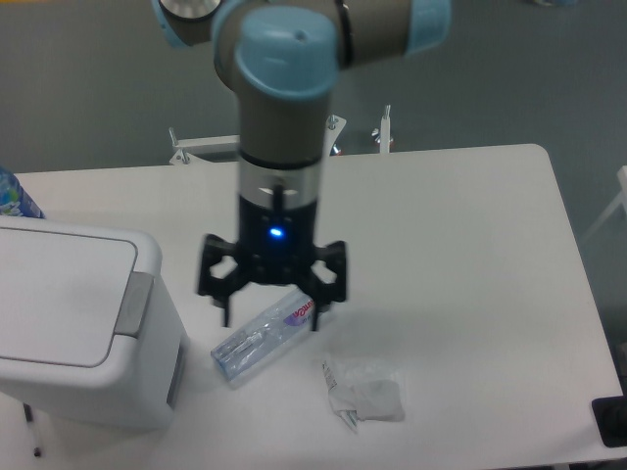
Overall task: Open the trash can
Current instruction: 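Move the open gripper over the lid edge of the white trash bin, then lift the bin lid upward with the gripper fingers to open it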
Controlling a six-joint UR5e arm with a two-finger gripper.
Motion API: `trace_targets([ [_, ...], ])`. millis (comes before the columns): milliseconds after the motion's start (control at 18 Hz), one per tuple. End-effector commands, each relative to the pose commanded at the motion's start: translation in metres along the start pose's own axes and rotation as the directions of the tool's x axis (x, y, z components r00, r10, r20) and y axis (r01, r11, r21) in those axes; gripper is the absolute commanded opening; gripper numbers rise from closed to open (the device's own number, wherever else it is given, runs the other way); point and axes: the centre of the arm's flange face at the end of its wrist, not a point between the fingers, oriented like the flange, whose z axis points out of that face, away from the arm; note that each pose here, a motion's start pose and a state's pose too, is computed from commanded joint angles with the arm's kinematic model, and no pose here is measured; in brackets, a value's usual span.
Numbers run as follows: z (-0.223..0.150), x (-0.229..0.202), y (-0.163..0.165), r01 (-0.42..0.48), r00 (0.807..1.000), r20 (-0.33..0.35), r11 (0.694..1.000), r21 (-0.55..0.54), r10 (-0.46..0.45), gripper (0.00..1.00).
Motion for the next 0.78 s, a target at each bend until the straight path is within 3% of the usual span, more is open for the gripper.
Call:
trace_targets([
  [278, 0.010, 0.035, 0.020, -0.038, 0.999, -0.025, 0.999, -0.038, 0.037, 1.00],
  [778, 0.032, 0.032, 0.020, -0.054, 0.998, -0.024, 0.998, -0.042, 0.053, 1.00],
])
